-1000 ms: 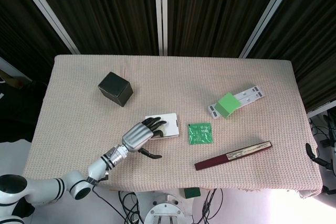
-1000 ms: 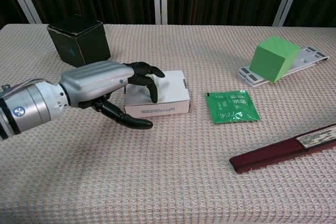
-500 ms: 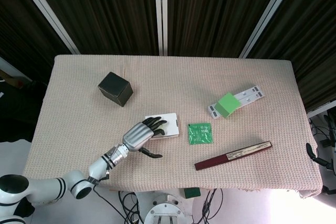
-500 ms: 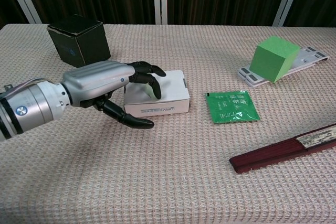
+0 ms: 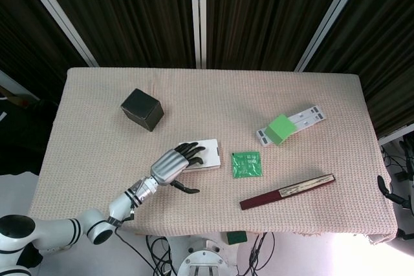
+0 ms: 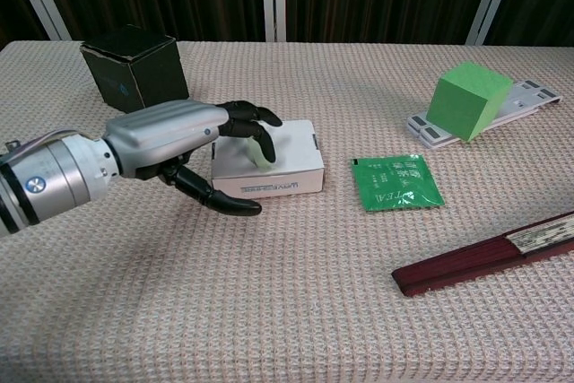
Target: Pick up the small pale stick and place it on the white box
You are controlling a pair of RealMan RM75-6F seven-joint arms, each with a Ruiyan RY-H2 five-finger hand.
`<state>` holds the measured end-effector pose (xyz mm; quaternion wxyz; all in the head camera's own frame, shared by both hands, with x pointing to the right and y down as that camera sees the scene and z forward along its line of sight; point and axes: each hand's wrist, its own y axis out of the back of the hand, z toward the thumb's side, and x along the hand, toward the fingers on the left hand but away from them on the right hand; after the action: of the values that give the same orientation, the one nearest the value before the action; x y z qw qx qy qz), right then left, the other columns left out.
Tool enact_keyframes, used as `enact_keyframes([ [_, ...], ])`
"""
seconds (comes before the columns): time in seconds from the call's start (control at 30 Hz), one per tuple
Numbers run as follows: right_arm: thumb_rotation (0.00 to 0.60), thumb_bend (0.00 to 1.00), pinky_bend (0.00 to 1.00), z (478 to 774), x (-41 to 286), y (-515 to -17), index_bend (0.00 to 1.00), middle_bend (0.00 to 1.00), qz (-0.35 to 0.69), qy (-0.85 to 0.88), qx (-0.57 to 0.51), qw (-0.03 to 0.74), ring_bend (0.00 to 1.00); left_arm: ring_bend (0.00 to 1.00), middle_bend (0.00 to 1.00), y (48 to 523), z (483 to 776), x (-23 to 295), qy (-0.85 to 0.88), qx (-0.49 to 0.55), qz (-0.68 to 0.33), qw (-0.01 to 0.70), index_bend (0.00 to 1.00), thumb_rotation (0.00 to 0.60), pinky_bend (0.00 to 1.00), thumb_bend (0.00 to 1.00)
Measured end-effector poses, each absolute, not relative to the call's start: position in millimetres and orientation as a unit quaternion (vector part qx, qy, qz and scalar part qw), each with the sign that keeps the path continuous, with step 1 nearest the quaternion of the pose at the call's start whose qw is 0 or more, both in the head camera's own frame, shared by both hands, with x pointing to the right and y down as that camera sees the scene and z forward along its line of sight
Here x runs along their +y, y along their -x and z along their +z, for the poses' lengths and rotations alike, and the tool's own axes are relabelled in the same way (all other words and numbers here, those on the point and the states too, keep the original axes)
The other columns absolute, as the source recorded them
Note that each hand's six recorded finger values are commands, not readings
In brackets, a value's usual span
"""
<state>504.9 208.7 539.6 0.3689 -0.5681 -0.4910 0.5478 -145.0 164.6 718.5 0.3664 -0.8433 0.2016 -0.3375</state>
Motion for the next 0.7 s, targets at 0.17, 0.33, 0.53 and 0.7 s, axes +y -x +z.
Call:
enact_keyframes([
  [0.17,0.458,0.35,0.0,538.1,208.6,-504.9,0.0,0.0,0.545,0.568,-0.494,0.371,0.0,0.0,0.08,152.5,708.7,154.6,0.838,0.226,-0.333,0.368,0.16,0.223,0.14,0.03],
  [0.33,0.457,0.34,0.0,537.6,208.8,-505.1,0.0,0.0,0.543,0.568,-0.495,0.37,0.0,0.03,0.08,169.1,700.2,146.8,0.83,0.238,-0.346,0.368,0.16,0.266,0.16,0.03],
  [0.53,0.46,0.33,0.0,535.5,210.1,-505.1,0.0,0.0,0.539,0.568,-0.499,0.371,0.0,0.03,0.08,203.2,682.4,139.6,0.806,0.267,-0.368,0.38,0.16,0.284,0.16,0.03],
  [0.7,0.458,0.33,0.0,538.5,212.7,-506.9,0.0,0.0,0.543,0.569,-0.495,0.369,0.0,0.03,0.08,257.6,657.9,142.8,0.761,0.317,-0.397,0.404,0.16,0.281,0.16,0.03],
])
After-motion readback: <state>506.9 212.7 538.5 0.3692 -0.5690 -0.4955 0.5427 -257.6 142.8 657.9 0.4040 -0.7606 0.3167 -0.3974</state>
